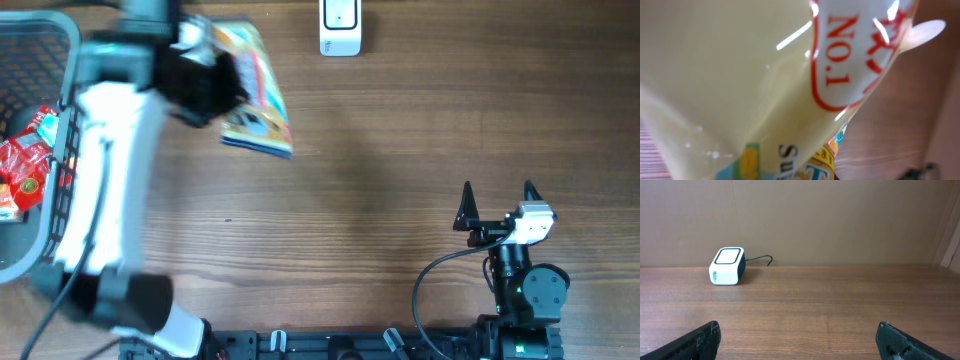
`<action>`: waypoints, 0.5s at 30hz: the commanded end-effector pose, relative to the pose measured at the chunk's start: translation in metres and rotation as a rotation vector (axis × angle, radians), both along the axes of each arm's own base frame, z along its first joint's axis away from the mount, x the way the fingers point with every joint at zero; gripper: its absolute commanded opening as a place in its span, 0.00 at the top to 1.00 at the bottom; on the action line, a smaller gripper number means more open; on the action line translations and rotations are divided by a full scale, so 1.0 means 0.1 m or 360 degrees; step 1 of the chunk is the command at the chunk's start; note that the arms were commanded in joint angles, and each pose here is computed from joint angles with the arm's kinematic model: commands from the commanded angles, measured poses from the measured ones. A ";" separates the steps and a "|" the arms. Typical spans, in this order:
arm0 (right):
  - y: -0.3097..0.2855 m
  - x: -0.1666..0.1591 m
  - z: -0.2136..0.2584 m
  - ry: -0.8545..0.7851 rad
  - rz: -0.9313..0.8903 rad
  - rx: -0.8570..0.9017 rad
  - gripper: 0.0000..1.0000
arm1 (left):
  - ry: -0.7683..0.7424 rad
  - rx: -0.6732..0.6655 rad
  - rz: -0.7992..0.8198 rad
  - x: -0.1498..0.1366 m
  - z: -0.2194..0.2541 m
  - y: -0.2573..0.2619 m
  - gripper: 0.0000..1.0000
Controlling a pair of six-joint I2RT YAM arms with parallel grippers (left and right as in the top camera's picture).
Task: Scan the item barcode
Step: 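Lift the cream snack bag out and place it on the table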
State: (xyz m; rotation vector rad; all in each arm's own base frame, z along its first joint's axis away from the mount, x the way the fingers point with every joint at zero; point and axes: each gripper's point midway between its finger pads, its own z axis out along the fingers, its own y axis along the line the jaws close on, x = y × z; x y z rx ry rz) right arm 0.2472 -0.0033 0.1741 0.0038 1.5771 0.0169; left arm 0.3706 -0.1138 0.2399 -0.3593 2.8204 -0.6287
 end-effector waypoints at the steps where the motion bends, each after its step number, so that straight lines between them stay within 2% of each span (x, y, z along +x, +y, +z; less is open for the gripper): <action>1: 0.00 0.00 0.01 -0.0011 0.0006 -0.0017 0.00 | 0.0278 0.0116 -0.0126 -0.09 -0.86 -0.26 0.96; 5: 0.00 0.00 0.01 -0.0012 0.0006 -0.0017 0.00 | 0.0517 0.0154 -0.0140 -0.20 -1.55 -0.44 0.96; 8: 0.00 0.00 0.01 -0.0012 0.0006 -0.0017 0.00 | 0.0592 0.0126 -0.0185 -0.23 -1.78 -0.57 0.96; 12: 0.00 0.00 0.01 -0.0012 0.0006 -0.0016 0.00 | 0.0583 0.0017 -0.0262 -0.22 -1.85 -0.82 0.96; 13: 0.00 0.00 0.01 -0.0012 0.0006 -0.0017 0.00 | 0.0572 0.0017 -0.0271 -0.21 -1.85 -0.85 0.86; 14: 0.00 0.00 0.01 -0.0011 0.0006 -0.0017 0.00 | 0.0564 0.0017 -0.0284 -0.21 -1.85 -0.86 0.66; 15: 0.00 0.00 0.01 -0.0012 0.0006 -0.0016 0.00 | 0.0559 0.0019 -0.0295 -0.21 -1.84 -0.86 0.39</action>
